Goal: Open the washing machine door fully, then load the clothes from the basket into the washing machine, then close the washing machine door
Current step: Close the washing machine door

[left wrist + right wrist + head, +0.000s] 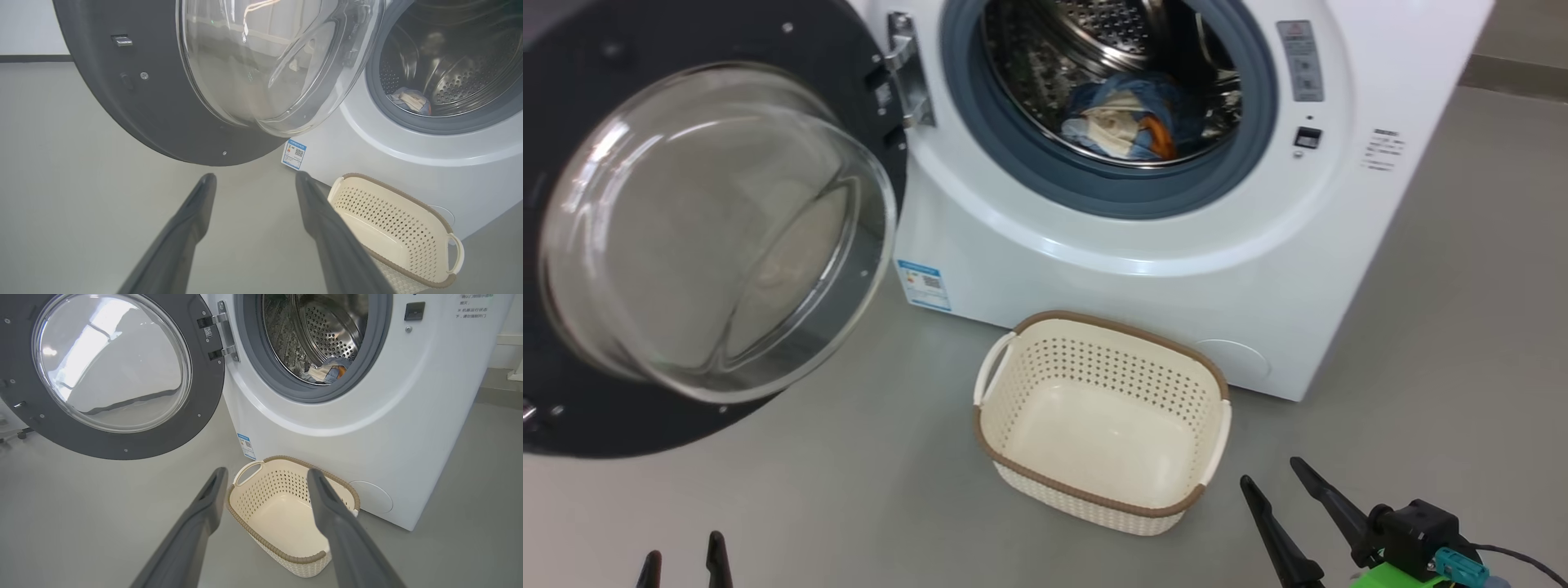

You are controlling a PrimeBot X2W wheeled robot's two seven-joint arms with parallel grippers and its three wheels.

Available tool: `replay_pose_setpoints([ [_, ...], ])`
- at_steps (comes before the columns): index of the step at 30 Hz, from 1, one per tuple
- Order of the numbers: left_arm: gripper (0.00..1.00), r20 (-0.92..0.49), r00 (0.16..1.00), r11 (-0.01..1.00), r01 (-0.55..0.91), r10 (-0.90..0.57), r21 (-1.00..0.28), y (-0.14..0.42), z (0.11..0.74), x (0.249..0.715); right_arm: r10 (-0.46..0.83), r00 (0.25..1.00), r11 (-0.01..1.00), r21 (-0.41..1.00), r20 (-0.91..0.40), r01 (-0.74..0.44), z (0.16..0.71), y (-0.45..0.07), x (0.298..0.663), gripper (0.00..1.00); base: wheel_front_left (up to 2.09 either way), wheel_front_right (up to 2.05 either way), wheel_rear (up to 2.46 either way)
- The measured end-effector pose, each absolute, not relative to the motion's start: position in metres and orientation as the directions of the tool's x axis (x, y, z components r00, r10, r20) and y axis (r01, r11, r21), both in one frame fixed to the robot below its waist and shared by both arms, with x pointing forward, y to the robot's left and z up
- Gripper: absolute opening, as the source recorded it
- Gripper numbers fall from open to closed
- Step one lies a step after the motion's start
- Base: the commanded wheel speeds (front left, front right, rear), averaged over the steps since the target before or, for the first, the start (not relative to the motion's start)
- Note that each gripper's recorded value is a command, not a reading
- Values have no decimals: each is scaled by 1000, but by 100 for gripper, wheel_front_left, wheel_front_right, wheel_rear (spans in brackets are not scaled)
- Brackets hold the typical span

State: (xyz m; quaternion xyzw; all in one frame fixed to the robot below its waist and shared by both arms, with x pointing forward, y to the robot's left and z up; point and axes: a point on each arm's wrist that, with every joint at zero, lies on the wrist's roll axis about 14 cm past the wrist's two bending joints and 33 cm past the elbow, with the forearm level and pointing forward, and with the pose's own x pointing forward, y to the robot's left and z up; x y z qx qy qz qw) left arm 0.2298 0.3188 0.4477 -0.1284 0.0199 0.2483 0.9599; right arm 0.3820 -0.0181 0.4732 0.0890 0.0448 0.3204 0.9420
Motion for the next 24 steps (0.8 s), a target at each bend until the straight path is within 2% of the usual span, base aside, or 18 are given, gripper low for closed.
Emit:
replay_pose_setpoints([
  [12,100,-97,817,774,-571,569,-271,337,450,195,701,712,703,198,-34,-683,470,21,383,100,0,0,0],
  [23,100,-76,795,747,-594,602,-300,342,457,186,727,686,678,200,-39,-707,469,32,381,100,0,0,0],
  [24,93,-76,795,747,-594,602,-300,342,457,186,727,686,678,200,-39,-707,469,32,381,100,0,0,0],
])
